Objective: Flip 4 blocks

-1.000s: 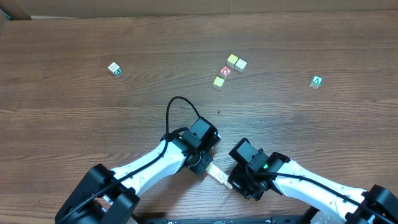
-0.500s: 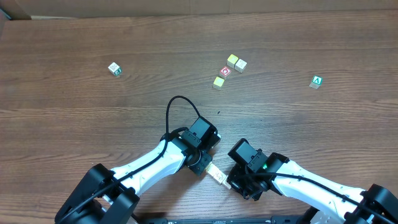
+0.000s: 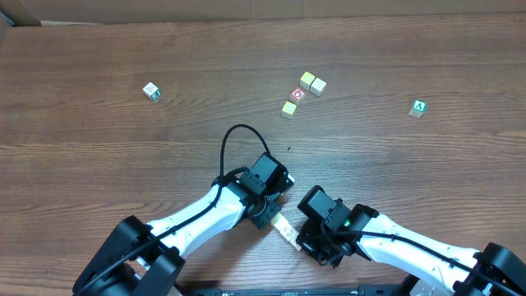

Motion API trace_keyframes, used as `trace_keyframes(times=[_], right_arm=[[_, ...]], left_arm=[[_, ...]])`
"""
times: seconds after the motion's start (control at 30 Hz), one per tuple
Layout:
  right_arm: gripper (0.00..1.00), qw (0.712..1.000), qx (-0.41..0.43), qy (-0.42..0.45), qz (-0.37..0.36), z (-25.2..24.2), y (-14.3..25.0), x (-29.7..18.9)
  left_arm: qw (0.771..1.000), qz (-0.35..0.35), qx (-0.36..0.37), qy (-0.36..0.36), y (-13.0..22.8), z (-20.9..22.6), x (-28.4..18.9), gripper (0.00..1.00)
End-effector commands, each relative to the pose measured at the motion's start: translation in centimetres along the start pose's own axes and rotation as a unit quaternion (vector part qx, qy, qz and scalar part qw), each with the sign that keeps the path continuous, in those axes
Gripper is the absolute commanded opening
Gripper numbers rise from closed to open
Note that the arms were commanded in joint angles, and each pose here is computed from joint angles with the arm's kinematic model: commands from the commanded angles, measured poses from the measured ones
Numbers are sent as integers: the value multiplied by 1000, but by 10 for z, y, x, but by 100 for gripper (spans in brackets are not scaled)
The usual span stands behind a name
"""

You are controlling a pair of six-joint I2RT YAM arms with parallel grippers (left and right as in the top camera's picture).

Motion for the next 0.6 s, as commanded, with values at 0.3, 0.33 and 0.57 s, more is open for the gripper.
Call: trace_keyframes(times=[0.3, 0.33, 0.57], right_arm=[[4, 1000, 8, -24, -2, 12, 0, 1], [4, 1000, 11, -24, -2, 12, 0, 1], [4, 999, 25, -25, -2, 13, 0, 1]], left_arm=[[997, 24, 69, 40, 13, -9, 16, 4], [996, 23, 72, 40, 12, -9, 16, 4], [996, 14, 84, 38, 9, -9, 16, 4]])
Point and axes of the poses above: each gripper's point midway between its finger pads, its own x axis out along the fingers, its own z axis along the line the jaws close on, y = z × x, the point moved 9 cm from there along -x, back along the fingers, and after that the axes turned 7 degrees about -x, right-handed, at the moved point
